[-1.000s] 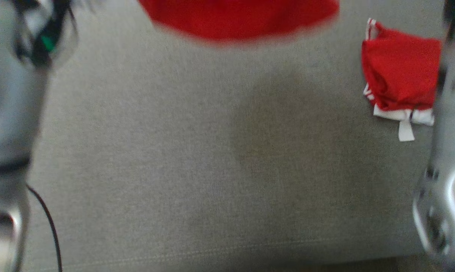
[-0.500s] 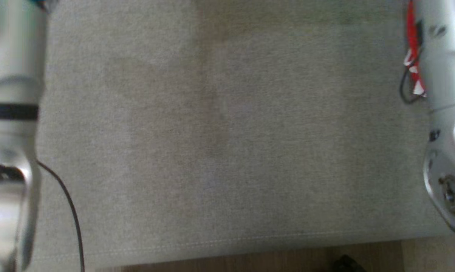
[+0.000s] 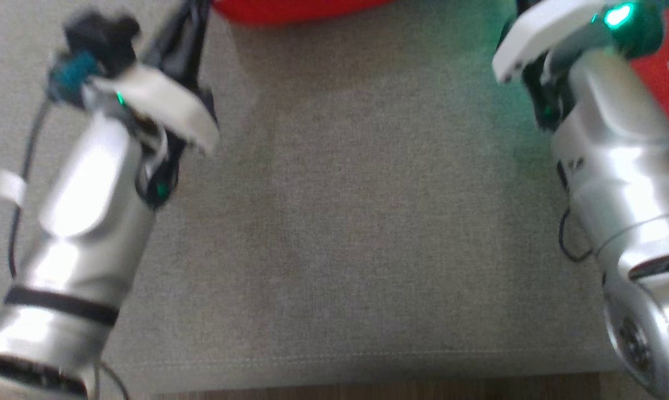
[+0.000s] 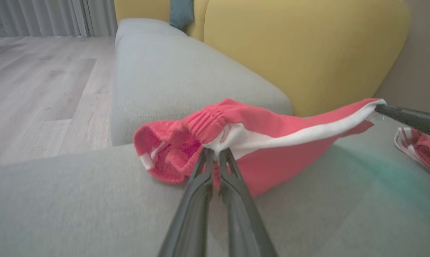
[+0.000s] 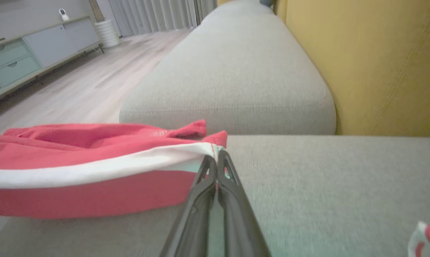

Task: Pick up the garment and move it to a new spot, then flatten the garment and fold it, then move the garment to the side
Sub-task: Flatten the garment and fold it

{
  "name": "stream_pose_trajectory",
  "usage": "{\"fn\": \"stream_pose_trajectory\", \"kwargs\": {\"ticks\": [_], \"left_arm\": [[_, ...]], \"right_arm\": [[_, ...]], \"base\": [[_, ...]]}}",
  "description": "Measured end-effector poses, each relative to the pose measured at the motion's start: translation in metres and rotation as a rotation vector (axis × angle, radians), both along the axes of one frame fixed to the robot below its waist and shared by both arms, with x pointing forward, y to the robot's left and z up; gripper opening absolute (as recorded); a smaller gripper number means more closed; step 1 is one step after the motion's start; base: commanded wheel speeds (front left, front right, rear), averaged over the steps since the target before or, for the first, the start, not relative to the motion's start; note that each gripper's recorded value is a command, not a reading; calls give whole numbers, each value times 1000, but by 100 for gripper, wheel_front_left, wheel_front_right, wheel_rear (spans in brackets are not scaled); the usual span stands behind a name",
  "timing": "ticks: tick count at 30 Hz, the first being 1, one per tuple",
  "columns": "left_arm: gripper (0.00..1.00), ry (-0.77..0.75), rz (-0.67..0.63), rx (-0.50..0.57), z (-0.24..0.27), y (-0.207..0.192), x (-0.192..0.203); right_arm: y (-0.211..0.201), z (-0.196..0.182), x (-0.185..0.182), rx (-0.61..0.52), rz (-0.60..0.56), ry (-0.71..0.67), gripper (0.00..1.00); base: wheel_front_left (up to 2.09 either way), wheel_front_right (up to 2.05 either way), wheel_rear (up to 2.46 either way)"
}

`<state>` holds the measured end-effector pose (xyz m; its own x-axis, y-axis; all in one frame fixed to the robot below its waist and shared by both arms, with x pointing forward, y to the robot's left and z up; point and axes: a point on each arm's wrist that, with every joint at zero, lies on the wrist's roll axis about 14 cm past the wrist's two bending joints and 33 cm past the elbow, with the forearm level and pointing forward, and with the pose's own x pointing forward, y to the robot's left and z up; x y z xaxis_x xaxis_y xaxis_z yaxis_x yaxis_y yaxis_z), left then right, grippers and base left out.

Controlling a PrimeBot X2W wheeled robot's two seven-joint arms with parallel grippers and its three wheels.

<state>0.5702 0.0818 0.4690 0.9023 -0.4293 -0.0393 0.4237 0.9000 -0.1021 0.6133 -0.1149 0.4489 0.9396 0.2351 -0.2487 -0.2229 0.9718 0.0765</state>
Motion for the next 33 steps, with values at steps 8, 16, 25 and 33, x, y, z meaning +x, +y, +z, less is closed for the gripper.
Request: {"fn": "stream_pose_trajectory", "kwargs": {"ticks": [8,16,25,33], "left_arm": [[0,94,-120,111,-32,-12,-77],[0,98,-209,138,-28,-27,-134],[0,104,-262,134,-29,-37,-192],[0,164,-305,47,-29,-54,-243]], "right_arm": [[-9,-29,-59,-76,30,184,0],[-41,-38,-116,-127,34,310,0],[-63,-34,-176,-127,74,403,0],[-87,-27,-238,-79,110,511,0]], "base": [[0,0,0],[0,0,0],[0,0,0],[0,0,0]]}}
